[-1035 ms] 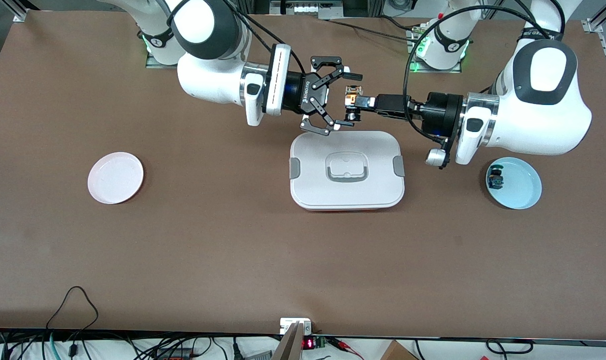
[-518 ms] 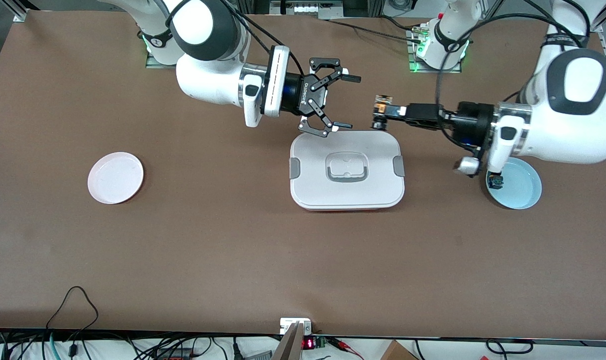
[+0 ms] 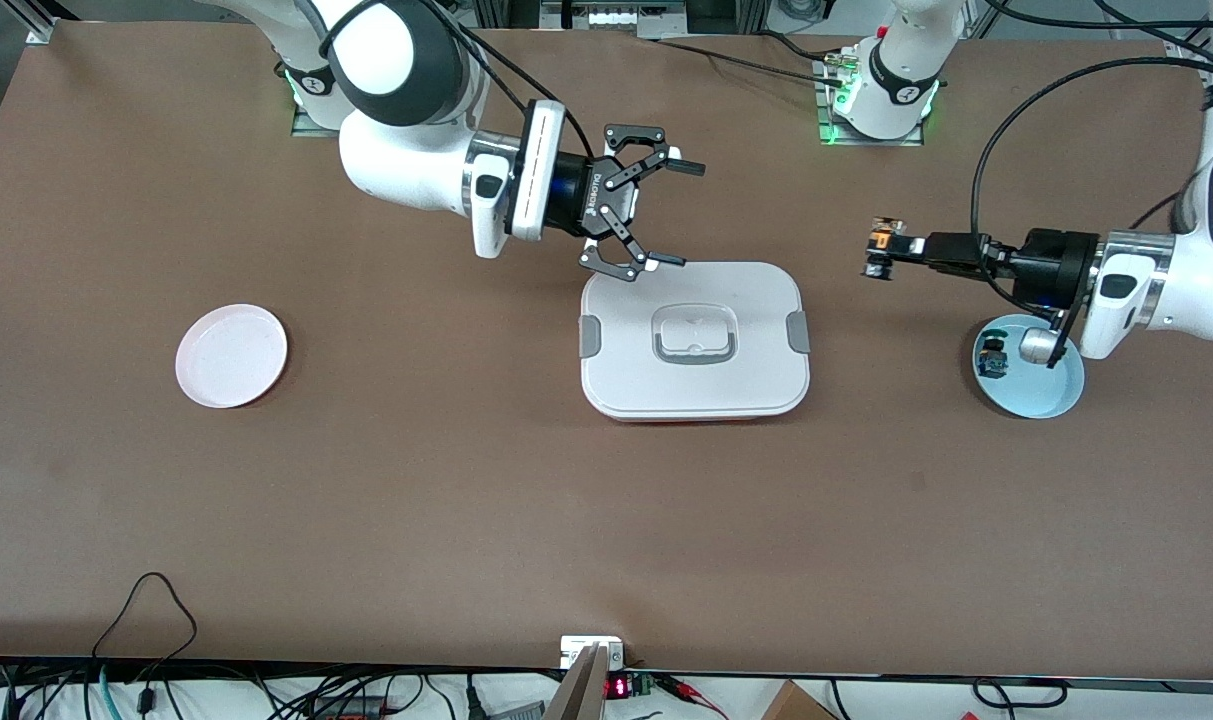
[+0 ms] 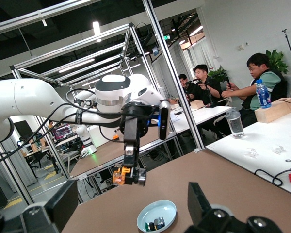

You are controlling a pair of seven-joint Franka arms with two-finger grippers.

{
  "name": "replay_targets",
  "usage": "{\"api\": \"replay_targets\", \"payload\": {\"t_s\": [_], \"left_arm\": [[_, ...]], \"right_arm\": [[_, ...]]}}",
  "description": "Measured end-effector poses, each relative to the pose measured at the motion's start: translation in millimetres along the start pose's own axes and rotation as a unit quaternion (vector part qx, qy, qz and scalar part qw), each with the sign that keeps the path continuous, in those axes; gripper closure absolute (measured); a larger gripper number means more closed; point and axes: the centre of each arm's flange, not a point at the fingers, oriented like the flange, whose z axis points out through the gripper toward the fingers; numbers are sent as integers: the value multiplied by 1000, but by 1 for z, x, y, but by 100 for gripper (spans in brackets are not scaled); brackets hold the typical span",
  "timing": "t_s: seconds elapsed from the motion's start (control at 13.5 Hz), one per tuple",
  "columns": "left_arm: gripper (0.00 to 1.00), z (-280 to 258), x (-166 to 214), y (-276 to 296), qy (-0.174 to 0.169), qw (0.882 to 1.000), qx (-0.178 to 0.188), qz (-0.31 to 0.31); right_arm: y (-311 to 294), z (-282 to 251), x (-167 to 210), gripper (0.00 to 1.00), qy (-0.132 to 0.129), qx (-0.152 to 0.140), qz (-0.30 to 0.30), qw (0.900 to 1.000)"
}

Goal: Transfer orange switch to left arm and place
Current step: 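Open the right gripper while the left gripper carries the switch away, then lower the switch onto the blue plate while the right gripper withdraws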

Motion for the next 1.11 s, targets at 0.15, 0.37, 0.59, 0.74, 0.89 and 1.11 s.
{"api": "replay_targets", "payload": {"t_s": [0.15, 0.37, 0.59, 0.74, 0.89, 1.11], "left_arm": [[64, -14, -8, -9, -2, 999, 34, -7], [64, -31, -16, -42, -5, 993, 116, -35], [64, -43, -21, -71, -11, 972, 227, -59], [64, -51, -22, -86, -10, 952, 298, -74], [64, -59, -20, -101, -5, 928, 362, -85], [64, -52, -6, -133, 4, 892, 445, -82]], "right_arm": [[8, -19, 1, 0, -1, -14, 1, 1000], [24, -43, -15, 0, -2, -4, 15, 1000], [45, -67, -27, 0, 0, 14, 18, 1000], [55, -80, -28, 0, -1, 35, 12, 999], [65, -96, -26, 0, -12, 59, -2, 998], [83, -128, -24, 0, -66, 98, 1, 993]]}}
